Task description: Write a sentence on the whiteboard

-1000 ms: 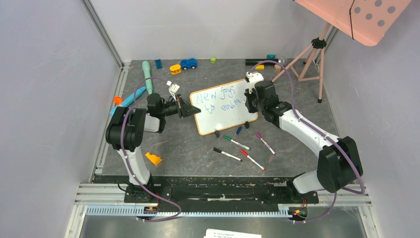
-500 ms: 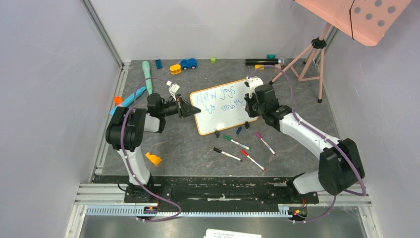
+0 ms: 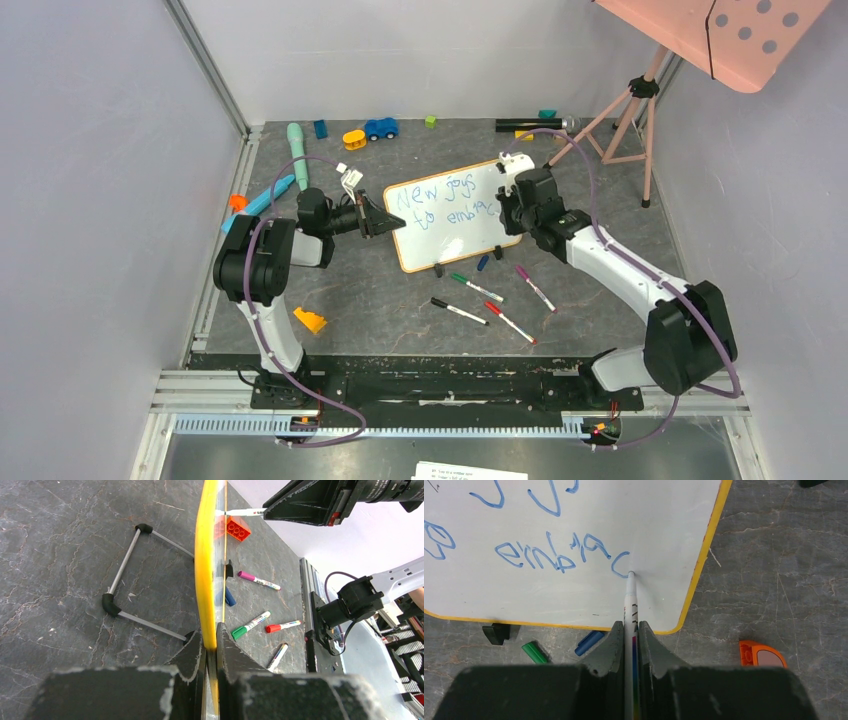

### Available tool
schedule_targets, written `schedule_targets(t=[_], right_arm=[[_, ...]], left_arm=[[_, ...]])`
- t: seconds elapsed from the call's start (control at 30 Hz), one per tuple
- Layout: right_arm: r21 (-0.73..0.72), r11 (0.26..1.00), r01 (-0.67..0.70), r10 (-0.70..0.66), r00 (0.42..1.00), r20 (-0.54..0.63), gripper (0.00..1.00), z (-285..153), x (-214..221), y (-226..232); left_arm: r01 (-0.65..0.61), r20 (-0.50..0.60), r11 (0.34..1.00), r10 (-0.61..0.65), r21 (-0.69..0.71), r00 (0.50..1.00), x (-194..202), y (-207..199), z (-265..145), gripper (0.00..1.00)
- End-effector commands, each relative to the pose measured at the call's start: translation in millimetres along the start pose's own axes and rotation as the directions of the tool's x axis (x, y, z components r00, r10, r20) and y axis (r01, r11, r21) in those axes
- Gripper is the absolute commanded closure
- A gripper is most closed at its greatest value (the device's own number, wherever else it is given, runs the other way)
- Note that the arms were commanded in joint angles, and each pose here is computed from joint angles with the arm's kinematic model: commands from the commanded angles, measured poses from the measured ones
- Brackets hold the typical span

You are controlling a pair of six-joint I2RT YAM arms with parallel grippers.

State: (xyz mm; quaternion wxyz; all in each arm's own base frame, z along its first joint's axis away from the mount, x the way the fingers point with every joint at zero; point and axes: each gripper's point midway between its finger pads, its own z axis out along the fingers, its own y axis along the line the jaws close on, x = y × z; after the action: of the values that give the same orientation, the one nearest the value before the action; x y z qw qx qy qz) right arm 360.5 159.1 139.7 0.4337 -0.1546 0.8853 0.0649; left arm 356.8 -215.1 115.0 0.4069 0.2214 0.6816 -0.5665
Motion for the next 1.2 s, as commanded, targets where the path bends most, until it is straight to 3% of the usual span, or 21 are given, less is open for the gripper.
schedule_targets(t=[0.0,1.17], right_arm=[[0.008,1.0,-0.01,0.008,0.991,0.132,1.0,-21,-45,-4],[0.031,1.0,-0.005,0.002,0.997,0.075,1.0,-1,-34,-8]], left_arm=[[-0.118,-0.007,0.993,0.118,0.001,0.993,7,6,0,0.98],[-0.121,-0.005,0.993,0.121,-0.002,0.993,7,6,0,0.98]])
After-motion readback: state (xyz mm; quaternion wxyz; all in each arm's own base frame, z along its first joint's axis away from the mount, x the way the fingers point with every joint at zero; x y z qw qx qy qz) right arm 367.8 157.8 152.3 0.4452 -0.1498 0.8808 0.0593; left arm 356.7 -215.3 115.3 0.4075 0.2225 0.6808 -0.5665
